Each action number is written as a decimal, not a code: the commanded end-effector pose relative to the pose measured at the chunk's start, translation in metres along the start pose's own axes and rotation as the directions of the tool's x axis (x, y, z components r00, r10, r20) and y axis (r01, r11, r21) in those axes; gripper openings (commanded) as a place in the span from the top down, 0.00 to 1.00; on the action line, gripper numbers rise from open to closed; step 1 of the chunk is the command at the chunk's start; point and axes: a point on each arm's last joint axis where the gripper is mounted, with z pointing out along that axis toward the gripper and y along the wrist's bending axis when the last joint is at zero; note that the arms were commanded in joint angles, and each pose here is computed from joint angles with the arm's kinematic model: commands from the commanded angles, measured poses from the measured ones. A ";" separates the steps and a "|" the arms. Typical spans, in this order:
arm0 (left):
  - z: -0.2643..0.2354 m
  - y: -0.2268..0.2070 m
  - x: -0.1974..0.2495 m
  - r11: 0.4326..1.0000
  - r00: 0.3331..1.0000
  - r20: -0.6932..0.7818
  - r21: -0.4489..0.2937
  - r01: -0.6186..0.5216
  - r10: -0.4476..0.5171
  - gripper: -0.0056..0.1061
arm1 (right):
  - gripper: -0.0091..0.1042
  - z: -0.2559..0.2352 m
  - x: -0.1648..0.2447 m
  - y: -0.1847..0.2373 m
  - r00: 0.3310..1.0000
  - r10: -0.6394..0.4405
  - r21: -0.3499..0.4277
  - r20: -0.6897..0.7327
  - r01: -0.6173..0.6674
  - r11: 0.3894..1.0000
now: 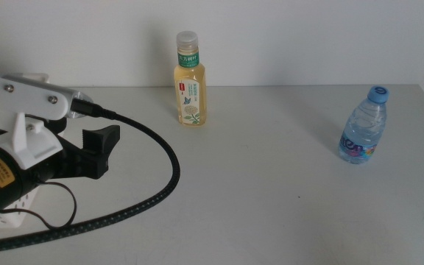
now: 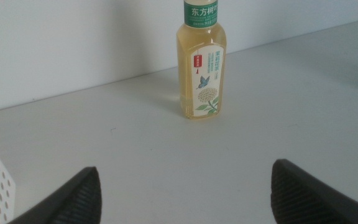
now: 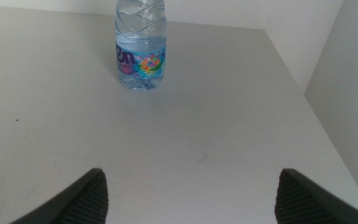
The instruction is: Use arms to grab the bottles and put them into the dustbin to the left of the table.
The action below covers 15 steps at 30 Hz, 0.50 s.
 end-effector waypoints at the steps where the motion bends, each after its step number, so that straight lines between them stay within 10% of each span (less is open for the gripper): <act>1: -0.003 -0.002 -0.015 0.999 0.987 0.155 0.022 0.043 -0.046 0.11 | 0.26 -0.003 -0.010 -0.002 0.995 -0.018 0.020 0.096 0.016 1.000; 15: -0.003 -0.008 -0.019 0.997 0.972 0.230 0.053 -0.062 0.048 0.11 | 0.26 -0.003 -0.010 -0.002 0.995 -0.018 0.020 0.096 0.016 1.000</act>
